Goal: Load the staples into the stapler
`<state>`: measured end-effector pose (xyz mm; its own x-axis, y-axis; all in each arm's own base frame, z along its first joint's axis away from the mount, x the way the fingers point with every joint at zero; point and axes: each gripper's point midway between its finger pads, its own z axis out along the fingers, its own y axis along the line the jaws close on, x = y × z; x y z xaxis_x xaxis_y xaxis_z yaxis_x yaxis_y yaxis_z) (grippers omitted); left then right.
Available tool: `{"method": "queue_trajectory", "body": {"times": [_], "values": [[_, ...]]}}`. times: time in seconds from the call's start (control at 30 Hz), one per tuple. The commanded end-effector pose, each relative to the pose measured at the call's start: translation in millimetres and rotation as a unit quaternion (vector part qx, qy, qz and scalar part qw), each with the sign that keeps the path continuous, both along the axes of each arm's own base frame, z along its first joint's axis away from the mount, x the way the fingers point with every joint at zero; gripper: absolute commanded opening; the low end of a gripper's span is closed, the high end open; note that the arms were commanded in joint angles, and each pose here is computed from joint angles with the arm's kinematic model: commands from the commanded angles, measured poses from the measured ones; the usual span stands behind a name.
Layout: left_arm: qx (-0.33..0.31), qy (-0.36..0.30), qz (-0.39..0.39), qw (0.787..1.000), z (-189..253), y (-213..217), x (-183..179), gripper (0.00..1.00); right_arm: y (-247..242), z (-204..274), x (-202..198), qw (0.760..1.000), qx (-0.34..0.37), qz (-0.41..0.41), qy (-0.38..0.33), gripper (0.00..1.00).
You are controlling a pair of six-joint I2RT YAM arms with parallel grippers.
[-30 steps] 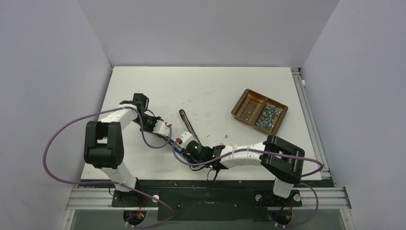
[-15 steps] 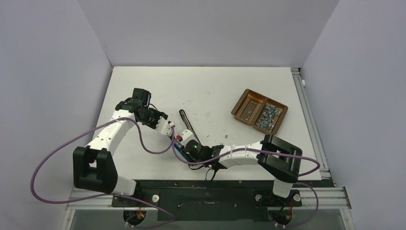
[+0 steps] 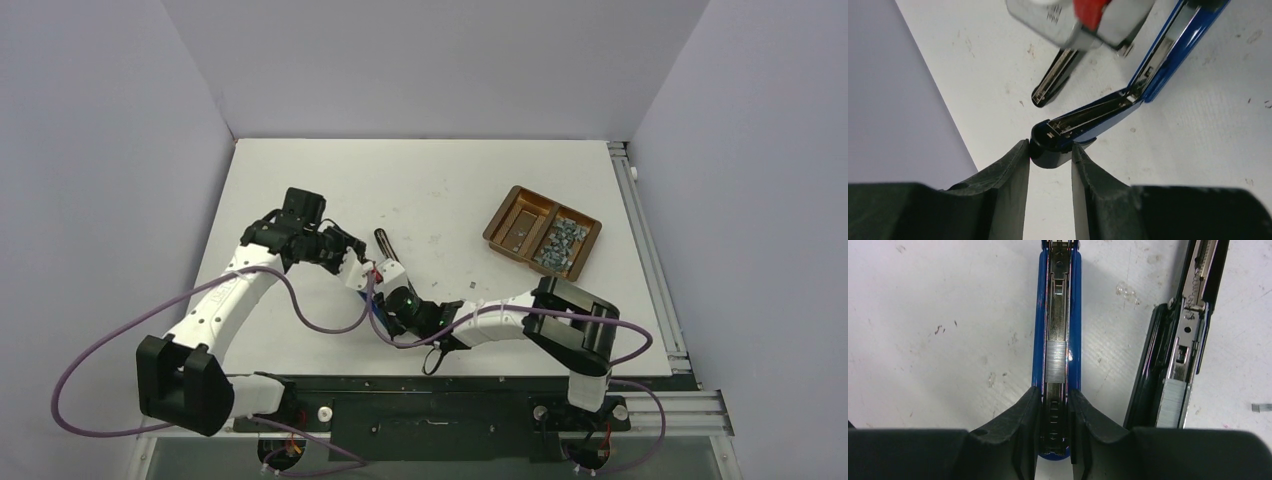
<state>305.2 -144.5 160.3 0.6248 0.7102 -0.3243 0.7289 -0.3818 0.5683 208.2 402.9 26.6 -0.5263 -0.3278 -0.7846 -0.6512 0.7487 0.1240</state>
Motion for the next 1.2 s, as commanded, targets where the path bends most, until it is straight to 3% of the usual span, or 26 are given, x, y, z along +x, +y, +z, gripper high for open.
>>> {"method": "queue_trajectory", "body": {"times": [0.0, 0.43, 0.67, 0.8, 0.97, 1.17], "values": [[-0.070, 0.131, -0.040, 0.988, -18.3, -36.6, -65.3, 0.00, 10.1, -20.9, 0.3, 1.000, 0.013, -0.001, 0.027, 0.08], [-0.071, 0.146, -0.035, 0.986, -24.9, -39.0, -79.4, 0.01, 9.6, -27.4, 1.1, 0.999, 0.011, -0.007, 0.033, 0.08], [-0.114, 0.165, 0.036, 0.979, -2.8, -38.1, -73.8, 0.05, 10.2, -20.8, 0.9, 0.999, 0.024, -0.006, 0.028, 0.09], [-0.143, 0.163, 0.087, 0.972, 6.7, -26.4, -65.0, 0.06, 10.6, -13.7, 5.3, 0.999, 0.026, -0.014, 0.018, 0.17], [-0.170, 0.184, 0.164, 0.954, 8.6, -7.3, -53.6, 0.08, 6.6, 0.0, 9.6, 0.999, 0.036, -0.027, -0.010, 0.39], [-0.165, 0.191, 0.204, 0.946, 3.7, 8.2, -48.1, 0.08, 14.4, 10.4, 3.4, 0.999, 0.040, -0.009, -0.024, 0.41]]}}
